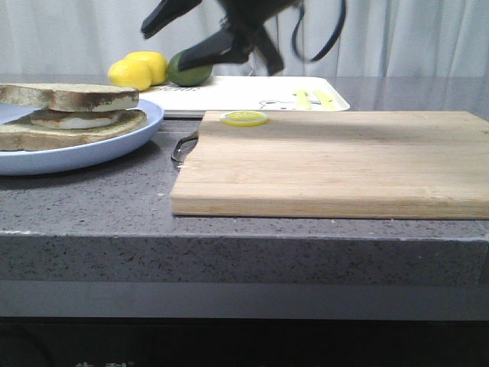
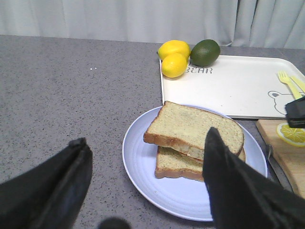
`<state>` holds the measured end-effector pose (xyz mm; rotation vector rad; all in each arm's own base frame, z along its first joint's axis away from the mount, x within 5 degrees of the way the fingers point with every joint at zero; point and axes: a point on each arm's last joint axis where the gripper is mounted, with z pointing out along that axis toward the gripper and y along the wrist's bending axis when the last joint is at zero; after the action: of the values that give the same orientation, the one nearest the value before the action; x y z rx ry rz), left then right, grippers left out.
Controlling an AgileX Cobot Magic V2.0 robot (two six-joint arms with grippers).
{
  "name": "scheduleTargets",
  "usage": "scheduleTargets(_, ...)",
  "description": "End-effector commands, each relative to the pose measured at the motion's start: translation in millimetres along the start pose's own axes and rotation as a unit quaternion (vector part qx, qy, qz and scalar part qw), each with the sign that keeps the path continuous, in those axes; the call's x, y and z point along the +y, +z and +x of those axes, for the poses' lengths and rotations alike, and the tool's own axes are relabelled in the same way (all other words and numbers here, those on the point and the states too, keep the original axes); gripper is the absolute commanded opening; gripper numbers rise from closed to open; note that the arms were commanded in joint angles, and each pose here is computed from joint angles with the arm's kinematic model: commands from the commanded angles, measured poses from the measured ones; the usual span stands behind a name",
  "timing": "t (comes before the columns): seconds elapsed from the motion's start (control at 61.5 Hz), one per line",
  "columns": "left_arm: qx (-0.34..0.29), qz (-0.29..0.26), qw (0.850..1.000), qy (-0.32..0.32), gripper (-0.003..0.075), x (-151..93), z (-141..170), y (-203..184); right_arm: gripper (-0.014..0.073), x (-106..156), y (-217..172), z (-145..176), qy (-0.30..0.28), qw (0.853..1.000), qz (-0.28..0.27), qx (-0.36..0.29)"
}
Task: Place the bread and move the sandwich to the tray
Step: 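Open the right gripper and raise it away from the sandwich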
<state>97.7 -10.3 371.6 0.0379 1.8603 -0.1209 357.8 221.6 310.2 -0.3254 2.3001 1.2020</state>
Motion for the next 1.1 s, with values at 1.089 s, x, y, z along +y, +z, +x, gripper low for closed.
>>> scheduleTargets(1.089,-0.046,0.003,0.999,-0.005,0.0493,-1,-15,-2,0.0402,77,-260,160,-0.230,0.932,0.227,-0.161)
